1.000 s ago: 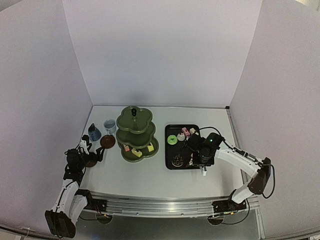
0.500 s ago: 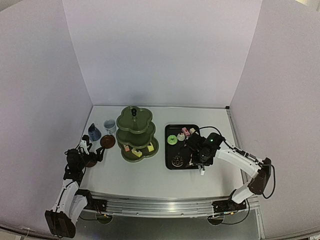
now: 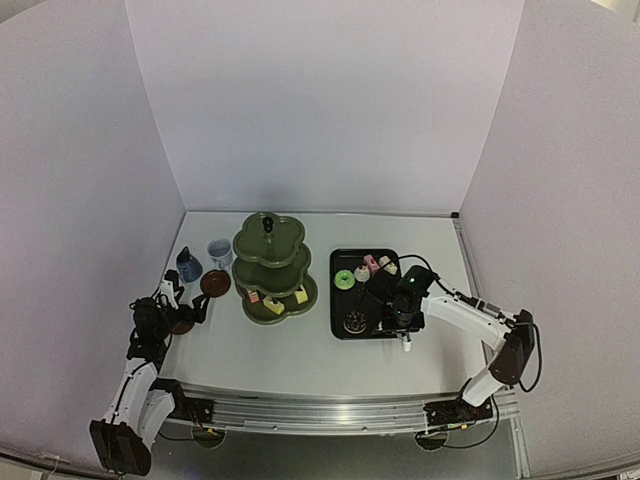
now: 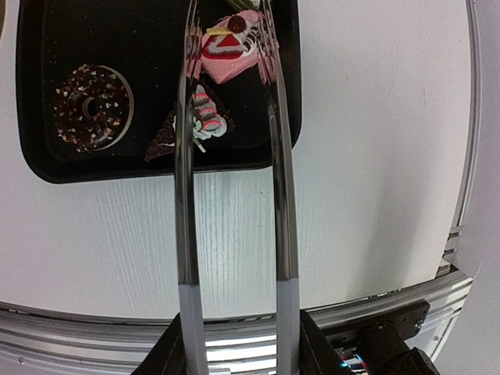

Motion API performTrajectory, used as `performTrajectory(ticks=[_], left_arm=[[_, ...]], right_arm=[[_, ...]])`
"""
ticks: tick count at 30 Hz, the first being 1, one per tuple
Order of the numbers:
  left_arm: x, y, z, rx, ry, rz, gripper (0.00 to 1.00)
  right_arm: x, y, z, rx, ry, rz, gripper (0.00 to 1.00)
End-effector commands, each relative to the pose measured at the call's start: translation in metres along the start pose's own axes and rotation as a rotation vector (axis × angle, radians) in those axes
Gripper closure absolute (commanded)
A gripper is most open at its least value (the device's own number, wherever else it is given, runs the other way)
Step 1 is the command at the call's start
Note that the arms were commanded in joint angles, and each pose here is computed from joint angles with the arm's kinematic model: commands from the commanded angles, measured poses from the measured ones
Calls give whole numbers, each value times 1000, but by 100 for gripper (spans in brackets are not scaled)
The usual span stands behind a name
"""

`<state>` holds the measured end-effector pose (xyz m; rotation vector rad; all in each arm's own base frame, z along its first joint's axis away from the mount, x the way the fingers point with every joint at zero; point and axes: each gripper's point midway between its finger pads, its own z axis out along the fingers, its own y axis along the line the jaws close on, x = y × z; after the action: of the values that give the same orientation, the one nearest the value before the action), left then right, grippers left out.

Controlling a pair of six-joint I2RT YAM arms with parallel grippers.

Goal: Serve the afternoon tea

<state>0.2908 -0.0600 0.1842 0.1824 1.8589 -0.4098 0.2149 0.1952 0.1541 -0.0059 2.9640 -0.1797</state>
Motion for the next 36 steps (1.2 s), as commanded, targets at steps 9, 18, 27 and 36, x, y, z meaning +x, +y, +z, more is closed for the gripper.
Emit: performTrajectory(ticks=[9, 18, 27, 36], left_arm=[[-4, -1, 0, 7, -15, 15, 0], [-4, -1, 0, 6, -17, 17, 0], [-4, -1, 0, 7, -18, 17, 0], [-3, -1, 1, 11, -11, 17, 0]], right_arm=[[-7, -4, -1, 66, -12, -85, 62], [-6, -14, 0, 122, -8, -80, 62], [1, -16, -5, 101, 10, -40, 62], [13, -23, -8, 69, 16, 34, 62]])
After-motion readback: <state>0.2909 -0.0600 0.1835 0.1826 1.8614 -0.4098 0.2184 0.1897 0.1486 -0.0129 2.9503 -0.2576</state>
